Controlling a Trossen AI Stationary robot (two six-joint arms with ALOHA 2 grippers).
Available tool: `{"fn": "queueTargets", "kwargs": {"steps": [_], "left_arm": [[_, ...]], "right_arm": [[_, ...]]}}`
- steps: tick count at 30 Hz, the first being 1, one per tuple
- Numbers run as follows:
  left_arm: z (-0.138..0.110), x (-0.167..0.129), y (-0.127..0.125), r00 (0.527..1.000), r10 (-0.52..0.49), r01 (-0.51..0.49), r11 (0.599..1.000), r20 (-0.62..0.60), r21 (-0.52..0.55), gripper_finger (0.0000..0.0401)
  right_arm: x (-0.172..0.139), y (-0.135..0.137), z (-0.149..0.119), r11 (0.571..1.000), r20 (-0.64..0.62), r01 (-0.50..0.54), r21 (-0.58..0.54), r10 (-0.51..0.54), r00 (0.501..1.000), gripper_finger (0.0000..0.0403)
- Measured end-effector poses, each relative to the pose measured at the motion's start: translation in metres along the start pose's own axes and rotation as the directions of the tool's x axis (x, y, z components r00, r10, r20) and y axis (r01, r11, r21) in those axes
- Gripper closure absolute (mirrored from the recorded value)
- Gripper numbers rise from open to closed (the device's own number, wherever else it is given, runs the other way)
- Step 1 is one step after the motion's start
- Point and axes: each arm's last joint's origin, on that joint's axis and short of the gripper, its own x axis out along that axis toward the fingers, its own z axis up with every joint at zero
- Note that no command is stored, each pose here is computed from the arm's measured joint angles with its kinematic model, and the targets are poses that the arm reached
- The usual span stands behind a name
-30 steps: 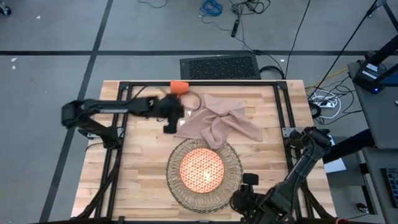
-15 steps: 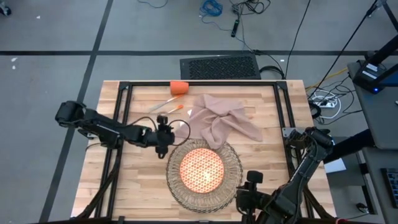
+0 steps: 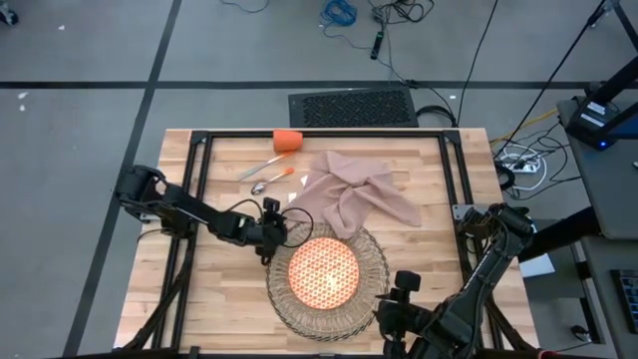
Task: Set table place
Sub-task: Fold the napkin
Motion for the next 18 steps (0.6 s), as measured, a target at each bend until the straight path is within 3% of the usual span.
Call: {"fn": "queueTargets", "kwargs": {"steps": [8, 18], "left_arm": [[0.004, 0.017, -0.003, 0.999, 0.048, -0.047, 0.999, 0.023, -0.013, 0.0299], [0.018, 0.039, 0.014, 0.998, 0.059, -0.06, 0.998, -0.028, -0.027, 0.0299]], "right_arm": [[0.003, -0.002, 0.003, 1.0, -0.002, 0.008, 0.012, -0.008, 1.0, 0.0252], [0.008, -0.005, 0.009, 1.0, 0.0, 0.011, 0.029, -0.011, 1.0, 0.0252]]}}
